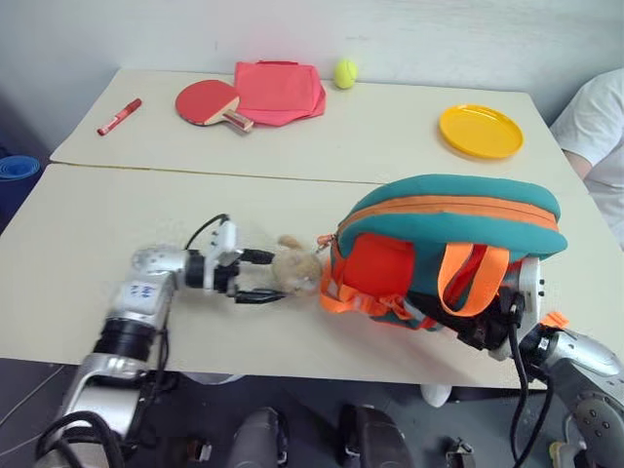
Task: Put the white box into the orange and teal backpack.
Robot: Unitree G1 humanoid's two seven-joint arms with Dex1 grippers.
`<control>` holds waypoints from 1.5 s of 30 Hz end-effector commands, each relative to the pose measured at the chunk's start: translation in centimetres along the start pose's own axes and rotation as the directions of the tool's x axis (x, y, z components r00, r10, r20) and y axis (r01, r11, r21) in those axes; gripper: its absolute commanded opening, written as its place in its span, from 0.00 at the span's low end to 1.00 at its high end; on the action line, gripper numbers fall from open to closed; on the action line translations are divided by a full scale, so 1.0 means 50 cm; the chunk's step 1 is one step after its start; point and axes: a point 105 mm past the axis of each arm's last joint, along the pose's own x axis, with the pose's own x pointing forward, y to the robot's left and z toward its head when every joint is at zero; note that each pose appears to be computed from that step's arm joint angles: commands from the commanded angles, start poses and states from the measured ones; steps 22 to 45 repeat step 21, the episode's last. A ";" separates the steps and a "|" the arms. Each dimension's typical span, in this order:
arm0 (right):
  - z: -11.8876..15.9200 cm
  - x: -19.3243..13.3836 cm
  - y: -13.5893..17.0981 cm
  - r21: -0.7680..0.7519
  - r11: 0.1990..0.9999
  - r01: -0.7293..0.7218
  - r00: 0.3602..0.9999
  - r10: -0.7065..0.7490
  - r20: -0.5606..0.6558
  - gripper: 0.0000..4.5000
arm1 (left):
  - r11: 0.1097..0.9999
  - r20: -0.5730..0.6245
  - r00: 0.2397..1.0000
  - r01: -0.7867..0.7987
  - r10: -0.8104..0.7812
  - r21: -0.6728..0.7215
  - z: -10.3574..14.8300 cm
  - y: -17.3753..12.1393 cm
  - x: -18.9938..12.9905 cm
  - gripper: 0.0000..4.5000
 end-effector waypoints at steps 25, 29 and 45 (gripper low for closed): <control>-0.034 -0.244 -0.124 -0.427 0.886 0.180 0.934 -0.290 -0.209 0.99 | 0.925 -0.063 0.926 -0.367 0.373 0.094 -0.070 -0.121 -0.182 1.00; -0.034 -0.244 -0.124 -0.427 0.886 0.180 0.934 -0.290 -0.209 0.99 | 0.925 -0.063 0.926 -0.367 0.373 0.094 -0.070 -0.121 -0.182 1.00; -0.034 -0.244 -0.124 -0.427 0.886 0.180 0.934 -0.290 -0.209 0.99 | 0.925 -0.063 0.926 -0.367 0.373 0.094 -0.070 -0.121 -0.182 1.00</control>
